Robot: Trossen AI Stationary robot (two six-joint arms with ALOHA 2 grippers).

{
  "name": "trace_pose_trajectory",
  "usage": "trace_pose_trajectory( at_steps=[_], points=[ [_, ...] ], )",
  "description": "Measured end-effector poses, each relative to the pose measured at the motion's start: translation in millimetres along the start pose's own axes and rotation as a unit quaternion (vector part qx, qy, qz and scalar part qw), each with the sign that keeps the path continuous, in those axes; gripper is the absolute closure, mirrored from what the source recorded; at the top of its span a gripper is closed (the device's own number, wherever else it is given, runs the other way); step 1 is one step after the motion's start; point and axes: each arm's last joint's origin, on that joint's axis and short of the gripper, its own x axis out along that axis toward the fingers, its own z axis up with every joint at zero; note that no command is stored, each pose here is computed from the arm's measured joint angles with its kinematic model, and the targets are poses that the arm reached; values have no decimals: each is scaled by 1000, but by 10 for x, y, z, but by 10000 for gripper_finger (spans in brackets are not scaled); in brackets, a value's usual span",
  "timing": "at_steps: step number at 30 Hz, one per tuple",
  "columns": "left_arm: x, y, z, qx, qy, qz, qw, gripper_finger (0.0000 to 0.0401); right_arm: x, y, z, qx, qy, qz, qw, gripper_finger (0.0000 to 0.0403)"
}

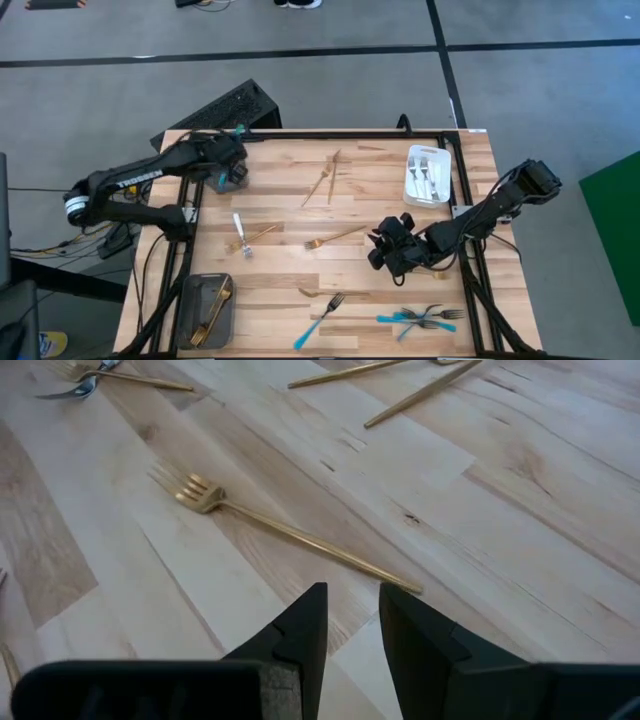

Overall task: Sort silverware by color (type)
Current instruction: Put the blue fork into the top black bin, then put the white fork into the white bin

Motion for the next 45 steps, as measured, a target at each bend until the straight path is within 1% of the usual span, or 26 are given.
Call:
trace_pose_trajectory(
  at_steps=[4,6,8,10,14,19,22,26,29,32,35,39,42,43,45],
  points=[
    [60,80,30,-49,-6,15,999,396,3,4,6,3,-2,2,1000,282],
    [152,64,27,-79,-16,14,997,392,-8,18,0,4,-3,7,1000,282],
    [270,37,-8,-105,-12,7,994,384,-31,33,-21,0,-2,13,1000,282],
    [390,10,-70,-119,4,-2,993,373,-50,48,-46,-5,0,17,1000,282],
    [571,-7,-211,-138,40,20,989,347,-63,70,-110,-19,5,19,1000,282],
    [662,9,-289,-148,63,30,987,312,-58,66,-104,-20,4,17,1000,282],
    [652,3,-283,-130,61,21,989,296,-44,58,-91,-17,3,14,1000,282],
    [625,-74,-252,-100,53,-42,993,287,-19,46,-65,-11,2,10,1000,282],
    [578,-180,-196,-84,24,-96,992,287,-9,44,-54,-7,0,9,1000,282],
    [504,-306,-146,-54,-13,-144,988,287,0,41,-45,-2,2,10,1000,282],
    [432,-428,-136,-9,-39,-174,984,287,0,44,-52,7,13,15,1000,282],
    [344,-552,-173,65,-56,-203,975,287,-1,46,-54,8,16,17,1000,282],
    [285,-627,-210,118,-63,-232,964,287,-1,48,-57,9,21,20,1000,282],
    [270,-645,-222,130,-63,-239,960,287,-1,48,-57,9,22,21,1000,282],
    [266,-670,-261,137,-58,-242,959,288,-2,49,-57,9,22,21,999,282]
  ],
)
